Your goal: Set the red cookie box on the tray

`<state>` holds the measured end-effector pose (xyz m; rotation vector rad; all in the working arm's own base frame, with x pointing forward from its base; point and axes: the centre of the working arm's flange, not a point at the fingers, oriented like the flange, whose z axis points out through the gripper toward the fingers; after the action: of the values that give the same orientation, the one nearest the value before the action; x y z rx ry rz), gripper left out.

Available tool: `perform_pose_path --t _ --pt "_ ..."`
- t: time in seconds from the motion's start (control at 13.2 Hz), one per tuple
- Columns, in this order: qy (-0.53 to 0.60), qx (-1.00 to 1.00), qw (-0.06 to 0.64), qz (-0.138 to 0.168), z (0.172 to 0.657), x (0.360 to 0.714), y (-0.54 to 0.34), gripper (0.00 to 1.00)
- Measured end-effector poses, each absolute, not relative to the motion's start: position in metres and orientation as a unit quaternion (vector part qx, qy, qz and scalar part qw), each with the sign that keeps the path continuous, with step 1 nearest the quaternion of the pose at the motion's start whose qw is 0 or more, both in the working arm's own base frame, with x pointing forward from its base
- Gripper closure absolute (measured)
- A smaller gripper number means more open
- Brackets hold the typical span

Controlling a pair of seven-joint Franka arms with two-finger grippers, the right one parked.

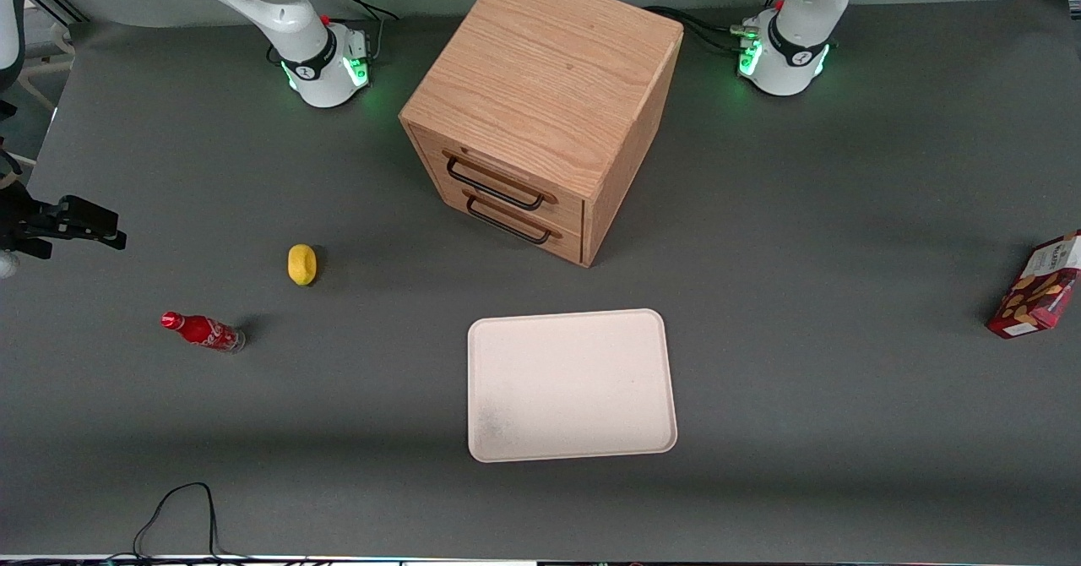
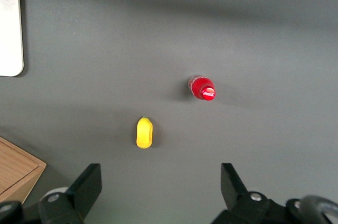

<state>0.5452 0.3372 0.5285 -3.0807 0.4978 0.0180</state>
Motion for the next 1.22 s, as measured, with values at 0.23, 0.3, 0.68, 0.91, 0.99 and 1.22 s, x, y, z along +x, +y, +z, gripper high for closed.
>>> perform_pose_path --t 0.23,0.3,0.68,0.91,0.99,1.22 --pt "0.229 -0.973 0.013 0.004 0.5 0.543 0.37 0.0" --pt "0.258 -0.966 0.011 0.006 0.494 0.541 0.377 0.0" --pt "0.302 -0.953 0.006 0.009 0.462 0.547 0.386 0.0" --pt "0.304 -0.952 0.01 0.006 0.396 0.56 0.394 0.0" --pt "0.305 -0.952 0.008 0.007 0.373 0.563 0.396 0.0" --pt "0.305 -0.952 0.008 0.007 0.316 0.565 0.398 0.0"
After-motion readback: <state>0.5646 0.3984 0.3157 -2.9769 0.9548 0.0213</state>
